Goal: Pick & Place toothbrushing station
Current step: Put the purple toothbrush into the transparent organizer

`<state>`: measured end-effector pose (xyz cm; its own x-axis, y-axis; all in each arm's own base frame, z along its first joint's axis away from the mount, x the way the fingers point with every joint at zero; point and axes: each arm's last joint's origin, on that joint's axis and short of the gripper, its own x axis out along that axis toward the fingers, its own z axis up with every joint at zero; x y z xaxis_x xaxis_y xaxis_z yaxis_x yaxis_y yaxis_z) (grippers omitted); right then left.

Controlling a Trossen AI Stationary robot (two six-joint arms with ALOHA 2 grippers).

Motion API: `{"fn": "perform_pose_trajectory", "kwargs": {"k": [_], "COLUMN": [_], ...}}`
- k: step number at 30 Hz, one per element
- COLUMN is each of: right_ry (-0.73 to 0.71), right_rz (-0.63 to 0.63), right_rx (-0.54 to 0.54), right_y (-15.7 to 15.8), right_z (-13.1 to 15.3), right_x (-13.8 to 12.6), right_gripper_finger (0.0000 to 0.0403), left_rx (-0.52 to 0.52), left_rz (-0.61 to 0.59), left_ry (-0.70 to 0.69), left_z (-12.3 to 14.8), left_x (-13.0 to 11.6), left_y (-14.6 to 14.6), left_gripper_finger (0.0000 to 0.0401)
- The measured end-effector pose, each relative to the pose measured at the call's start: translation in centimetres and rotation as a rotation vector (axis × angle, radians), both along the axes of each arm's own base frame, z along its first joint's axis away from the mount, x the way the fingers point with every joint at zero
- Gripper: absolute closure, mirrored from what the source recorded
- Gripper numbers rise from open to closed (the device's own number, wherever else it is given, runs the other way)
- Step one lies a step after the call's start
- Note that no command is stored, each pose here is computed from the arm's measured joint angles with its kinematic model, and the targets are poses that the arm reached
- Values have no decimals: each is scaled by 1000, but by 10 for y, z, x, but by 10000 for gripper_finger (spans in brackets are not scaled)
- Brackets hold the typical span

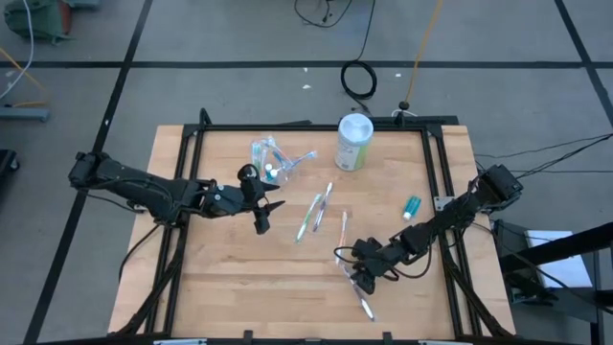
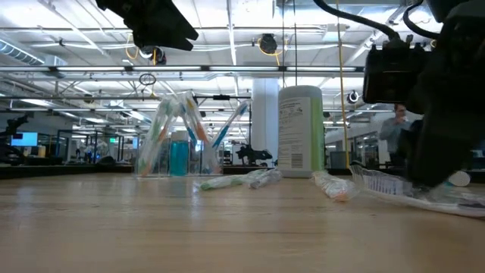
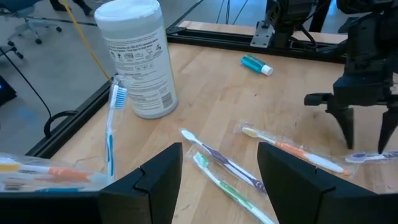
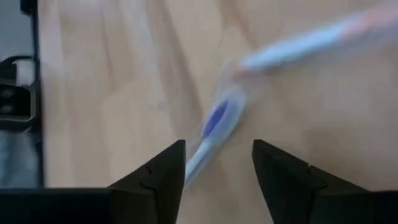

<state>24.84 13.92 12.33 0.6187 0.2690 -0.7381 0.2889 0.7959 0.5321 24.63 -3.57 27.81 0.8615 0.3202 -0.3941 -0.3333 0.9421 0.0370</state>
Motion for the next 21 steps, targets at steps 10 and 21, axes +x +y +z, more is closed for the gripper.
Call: {"fn": "perform_pose_trajectory", "kwargs": {"k": [10,21], "right_ry": [-79,-125], "right_rz": [13,119], "right_rx": [-137,-213], "right_y": [0,12], "right_z": [-4,-15], "right_x": [3,3], "right_gripper_finger": [200,204], "left_rx": [-7,-8], "left_rz": [2,1], "left_ry": [4,3], "left_z": [-1,-1], "left_x": [0,0], "left_y": [0,0], "left_gripper_finger": [185,185]}}
